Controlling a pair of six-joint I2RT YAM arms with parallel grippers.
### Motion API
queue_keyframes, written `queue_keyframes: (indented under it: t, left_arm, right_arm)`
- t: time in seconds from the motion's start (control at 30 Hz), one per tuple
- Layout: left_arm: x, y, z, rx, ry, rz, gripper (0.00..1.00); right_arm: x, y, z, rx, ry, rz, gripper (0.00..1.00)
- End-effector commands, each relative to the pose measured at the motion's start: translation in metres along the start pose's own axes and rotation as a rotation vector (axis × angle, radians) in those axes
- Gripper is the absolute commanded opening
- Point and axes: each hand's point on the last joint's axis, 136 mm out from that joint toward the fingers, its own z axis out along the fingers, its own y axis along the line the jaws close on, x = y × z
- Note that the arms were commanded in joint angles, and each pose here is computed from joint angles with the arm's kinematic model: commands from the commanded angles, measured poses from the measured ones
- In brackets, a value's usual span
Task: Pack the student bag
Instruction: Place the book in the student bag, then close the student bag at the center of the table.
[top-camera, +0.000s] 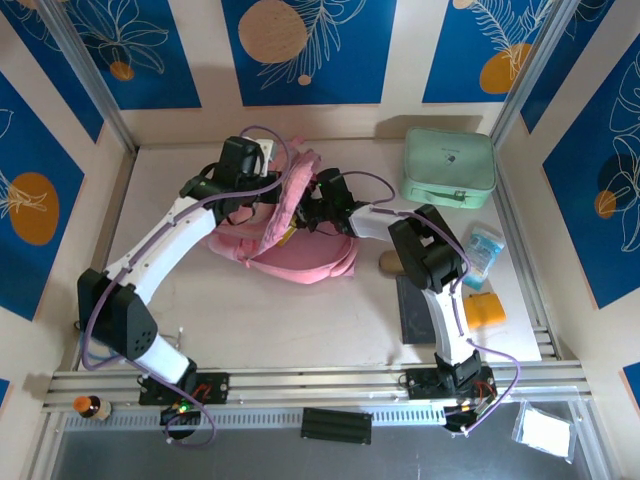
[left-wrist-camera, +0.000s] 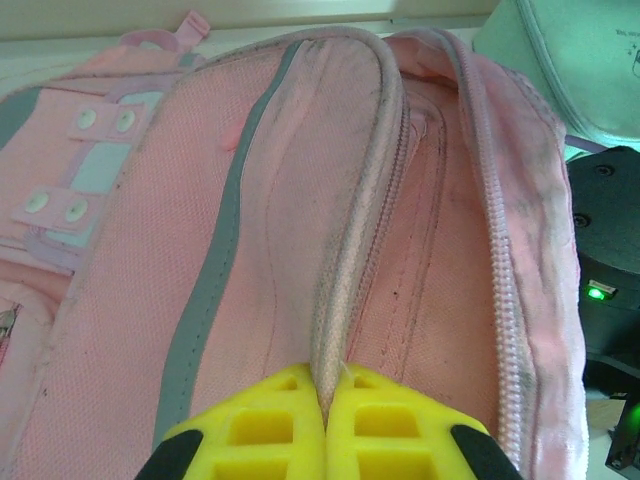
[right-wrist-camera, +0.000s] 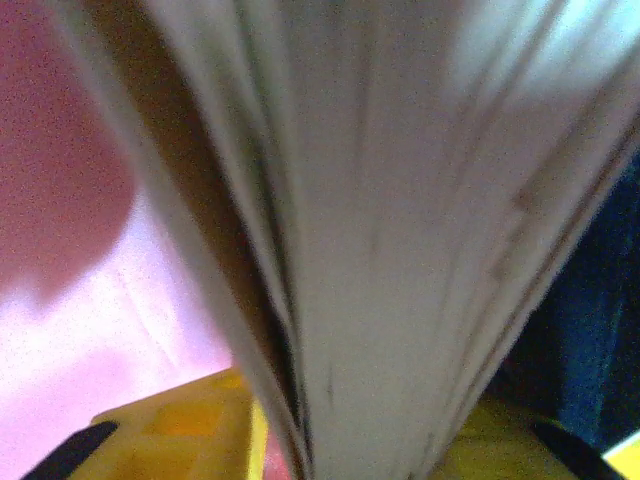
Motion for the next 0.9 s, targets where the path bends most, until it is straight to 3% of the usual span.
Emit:
queue_keyframes:
  t: [0.0,0.2,0.37,0.57,0.6,0.63,0.67,0.8,0.87]
  left_arm:
    - [-0.032,0.003,-0.022,0.031,-0.13,-0.05,0.0]
    - [-0.019,0.028,-0.014,0.014,-0.1,-0.095,0.0]
    - [0.001,0.063,-0.004,-0.037,-0.069,-0.133,0.0]
    - [0.035,0.096,-0.004,-0.117,-0.017,-0.147,0.0]
    - [0.041,0.094,-0.004,-0.103,-0.009,-0.15,0.04]
    - [0.046,0.091,-0.005,-0.082,0.001,-0.163,0.22]
    - [0.05,0.086,-0.005,-0.055,0.011,-0.178,0.33]
    - [0.064,0.063,-0.004,0.063,0.046,-0.271,0.59]
    - [0.066,0.046,-0.003,0.135,0.057,-0.329,0.66]
  right_arm:
    - [0.014,0.009,-0.017,0.012,0.051,-0.003,0.47]
    - [0.038,0.008,-0.069,0.07,0.11,-0.027,0.67]
    - [0.038,-0.017,-0.113,0.132,0.06,-0.042,0.69]
    - [0.022,-0.039,-0.179,0.333,-0.195,-0.18,0.69]
    - [0.019,-0.046,-0.191,0.384,-0.245,-0.194,0.69]
    - [0.018,-0.053,-0.202,0.426,-0.287,-0.199,0.7]
    - [0.017,-0.061,-0.212,0.464,-0.323,-0.196,0.7]
    - [0.022,-0.097,-0.247,0.603,-0.412,-0.159,0.75]
    - [0.027,-0.115,-0.26,0.658,-0.425,-0.134,0.78]
